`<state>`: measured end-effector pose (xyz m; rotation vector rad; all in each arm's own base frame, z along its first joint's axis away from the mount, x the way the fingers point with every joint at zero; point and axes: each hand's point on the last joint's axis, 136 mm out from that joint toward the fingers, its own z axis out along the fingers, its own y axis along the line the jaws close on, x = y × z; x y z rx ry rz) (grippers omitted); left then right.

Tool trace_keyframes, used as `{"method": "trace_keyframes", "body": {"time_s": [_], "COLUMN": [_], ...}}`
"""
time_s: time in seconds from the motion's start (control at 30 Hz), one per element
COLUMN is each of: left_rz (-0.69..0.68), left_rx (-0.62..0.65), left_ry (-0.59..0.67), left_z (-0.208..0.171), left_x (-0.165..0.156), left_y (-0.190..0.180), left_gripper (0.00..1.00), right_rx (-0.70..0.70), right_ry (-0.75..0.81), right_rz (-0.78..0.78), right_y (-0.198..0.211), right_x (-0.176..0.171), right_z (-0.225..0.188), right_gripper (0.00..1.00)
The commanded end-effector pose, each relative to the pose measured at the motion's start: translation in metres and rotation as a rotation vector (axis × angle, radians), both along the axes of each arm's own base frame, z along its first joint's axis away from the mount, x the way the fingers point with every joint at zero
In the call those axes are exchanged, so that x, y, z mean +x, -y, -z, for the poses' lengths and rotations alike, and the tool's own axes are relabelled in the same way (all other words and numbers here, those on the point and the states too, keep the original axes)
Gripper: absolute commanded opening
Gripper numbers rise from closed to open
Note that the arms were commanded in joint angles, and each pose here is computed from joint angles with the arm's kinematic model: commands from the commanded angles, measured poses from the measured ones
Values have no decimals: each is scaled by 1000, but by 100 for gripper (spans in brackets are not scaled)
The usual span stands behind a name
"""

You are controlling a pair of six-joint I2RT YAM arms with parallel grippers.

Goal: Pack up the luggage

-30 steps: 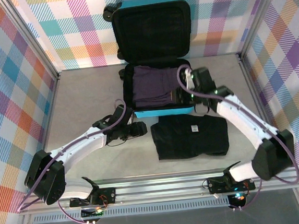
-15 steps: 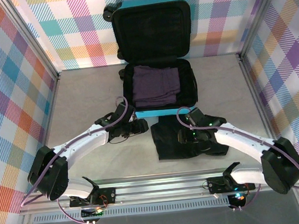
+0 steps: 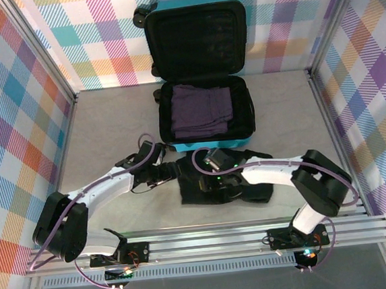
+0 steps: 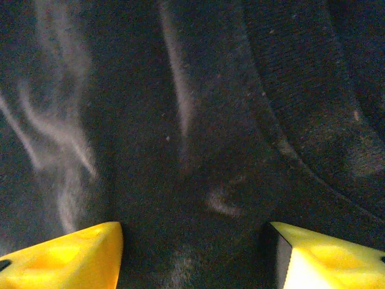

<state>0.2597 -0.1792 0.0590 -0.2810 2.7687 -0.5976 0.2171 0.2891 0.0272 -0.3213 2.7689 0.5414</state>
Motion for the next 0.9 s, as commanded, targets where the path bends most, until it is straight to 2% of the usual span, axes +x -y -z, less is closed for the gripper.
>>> {"method": "trace_keyframes", "body": {"time_s": [0.0,0.17,0.33,0.43,0.63,0.87], "left_rz": [-22,-51,-58,-37,18,41], "left_rx": [-22,-15,19,-5,-73,-97], "left_ry": [-33,-33,-9,6,15,12], "left_z": [11,15,10,7,7,13], "left_x": [-6,-11,-14,-13,-15,-7], "left_y": [-13,-24,-33,-29,-15,-6], "left_gripper": [67,67,68,68,68,68], "right_rx": [76,113,68,54,-16,-7], "right_ry": [-62,-39,29,39,22,-35], "right_rz": [-60,-81,-85,-69,66,254], "right_y": [-37,-54,-42,-28,36,111], "right_x": [-19,-12,-5,-5,0,-1], "right_z": [8,-9,-40,-53,-58,-54], "right_gripper": [63,63,65,66,70,82]}}
